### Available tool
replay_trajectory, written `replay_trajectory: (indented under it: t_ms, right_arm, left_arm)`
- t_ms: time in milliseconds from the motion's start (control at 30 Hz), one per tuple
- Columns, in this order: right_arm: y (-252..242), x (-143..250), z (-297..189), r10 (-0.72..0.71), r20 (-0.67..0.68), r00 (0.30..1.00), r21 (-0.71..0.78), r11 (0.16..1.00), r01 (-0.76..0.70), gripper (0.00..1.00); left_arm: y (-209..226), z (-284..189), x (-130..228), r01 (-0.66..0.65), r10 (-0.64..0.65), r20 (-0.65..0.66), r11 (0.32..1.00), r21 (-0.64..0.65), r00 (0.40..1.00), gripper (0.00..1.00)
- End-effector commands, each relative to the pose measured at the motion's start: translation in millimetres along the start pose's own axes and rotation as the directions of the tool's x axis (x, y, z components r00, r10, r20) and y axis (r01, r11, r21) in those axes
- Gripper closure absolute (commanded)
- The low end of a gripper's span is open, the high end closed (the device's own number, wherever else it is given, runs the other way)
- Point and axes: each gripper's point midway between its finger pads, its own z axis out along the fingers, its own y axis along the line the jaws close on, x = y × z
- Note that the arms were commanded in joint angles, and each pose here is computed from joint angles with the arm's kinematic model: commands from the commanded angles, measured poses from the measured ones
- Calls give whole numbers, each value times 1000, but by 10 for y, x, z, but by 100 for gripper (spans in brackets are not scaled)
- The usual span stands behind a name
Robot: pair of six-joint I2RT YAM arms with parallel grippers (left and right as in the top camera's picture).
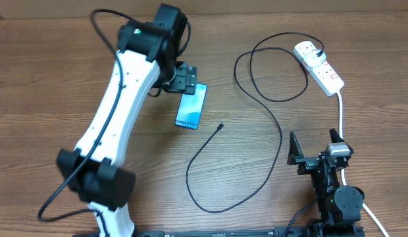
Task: Plug charger to phone and switch on socket
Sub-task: 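Move the left gripper forward over the blue-screen phone, then lower the left gripper and close it on the phone's sides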
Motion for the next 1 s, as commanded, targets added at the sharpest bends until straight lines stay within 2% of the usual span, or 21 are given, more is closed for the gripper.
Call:
replay_trajectory:
  t_ms: [0, 300, 367, 600, 700, 800, 967]
  right_arm:
    - [-13, 12, 0, 6, 6, 1000, 6, 1000, -6, 0]
    - [-13, 12, 0, 6, 6, 1000, 6, 1000, -6, 0]
    - [-13, 11, 0, 6, 6, 1000, 6, 1000, -6, 0]
    - [-13, 12, 0, 6, 6, 1000, 6, 1000, -6, 0]
    - [-13, 12, 0, 6, 6, 1000, 6, 1000, -6, 0]
    - [-13, 12, 0, 6, 6, 1000, 6, 1000, -6, 0]
    - [-13, 12, 0, 6, 6, 1000, 6, 1000, -6, 0]
  left_arm:
    - [-256, 246, -52, -120, 127, -46, 985, 124, 991, 0]
    - [-255, 909, -37, -100, 118, -185, 990, 103, 976, 0]
    - [-232, 1021, -45, -38, 51, -203, 997, 67, 978, 0]
    - [-318, 1257, -199, -33, 42, -157, 998, 56, 987, 0]
    - [-242, 1357, -263, -31, 31, -139, 1000, 5, 990, 0]
    - [-79, 1444, -296, 88, -100, -116, 990, -110, 988, 0]
    - [-220, 1569, -302, 46, -57, -104, 993, -113, 993, 0]
